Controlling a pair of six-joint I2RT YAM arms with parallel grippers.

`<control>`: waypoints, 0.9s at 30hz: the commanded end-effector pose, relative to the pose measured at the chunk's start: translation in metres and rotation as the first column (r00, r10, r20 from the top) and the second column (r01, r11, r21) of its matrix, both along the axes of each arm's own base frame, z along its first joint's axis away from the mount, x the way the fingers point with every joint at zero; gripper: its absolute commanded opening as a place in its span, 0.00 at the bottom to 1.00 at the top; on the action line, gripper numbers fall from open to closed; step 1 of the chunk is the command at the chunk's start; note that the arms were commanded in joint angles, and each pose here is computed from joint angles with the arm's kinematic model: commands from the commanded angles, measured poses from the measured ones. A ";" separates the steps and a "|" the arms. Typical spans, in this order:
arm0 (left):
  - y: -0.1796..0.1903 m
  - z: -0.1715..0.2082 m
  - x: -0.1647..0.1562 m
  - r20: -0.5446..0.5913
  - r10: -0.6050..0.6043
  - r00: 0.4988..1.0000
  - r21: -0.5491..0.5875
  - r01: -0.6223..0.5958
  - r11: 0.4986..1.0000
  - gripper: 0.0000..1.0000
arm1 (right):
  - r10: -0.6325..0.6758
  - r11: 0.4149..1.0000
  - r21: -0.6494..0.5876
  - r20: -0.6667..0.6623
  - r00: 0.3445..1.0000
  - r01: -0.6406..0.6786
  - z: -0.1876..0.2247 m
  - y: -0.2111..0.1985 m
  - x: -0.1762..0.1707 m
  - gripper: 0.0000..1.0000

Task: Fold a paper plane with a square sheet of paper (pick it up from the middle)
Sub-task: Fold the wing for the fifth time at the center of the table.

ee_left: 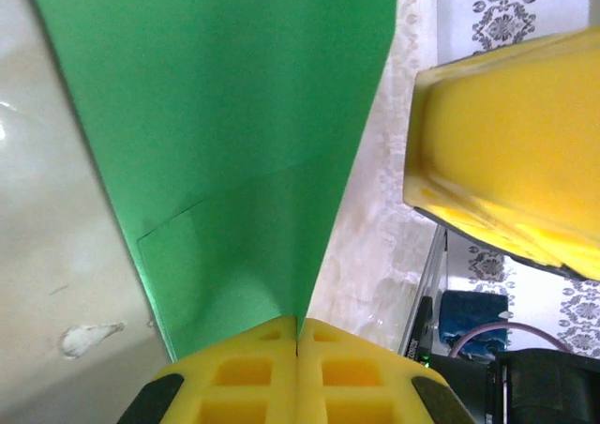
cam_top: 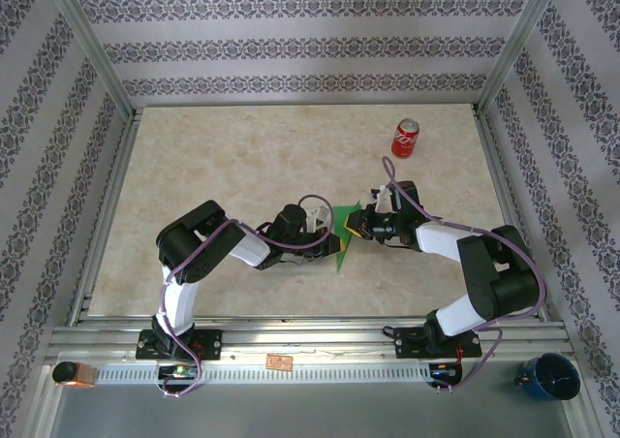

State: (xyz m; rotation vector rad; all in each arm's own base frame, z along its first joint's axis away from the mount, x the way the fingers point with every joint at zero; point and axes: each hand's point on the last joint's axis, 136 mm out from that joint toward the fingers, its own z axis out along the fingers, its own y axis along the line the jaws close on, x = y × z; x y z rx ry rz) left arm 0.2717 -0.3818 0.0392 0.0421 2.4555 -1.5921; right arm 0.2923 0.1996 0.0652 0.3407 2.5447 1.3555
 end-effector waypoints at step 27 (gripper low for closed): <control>0.006 0.006 0.011 -0.084 0.039 0.996 -0.106 -0.047 0.993 0.00 | 0.006 1.000 0.028 0.011 1.000 -0.006 -0.015 0.001 0.015 0.11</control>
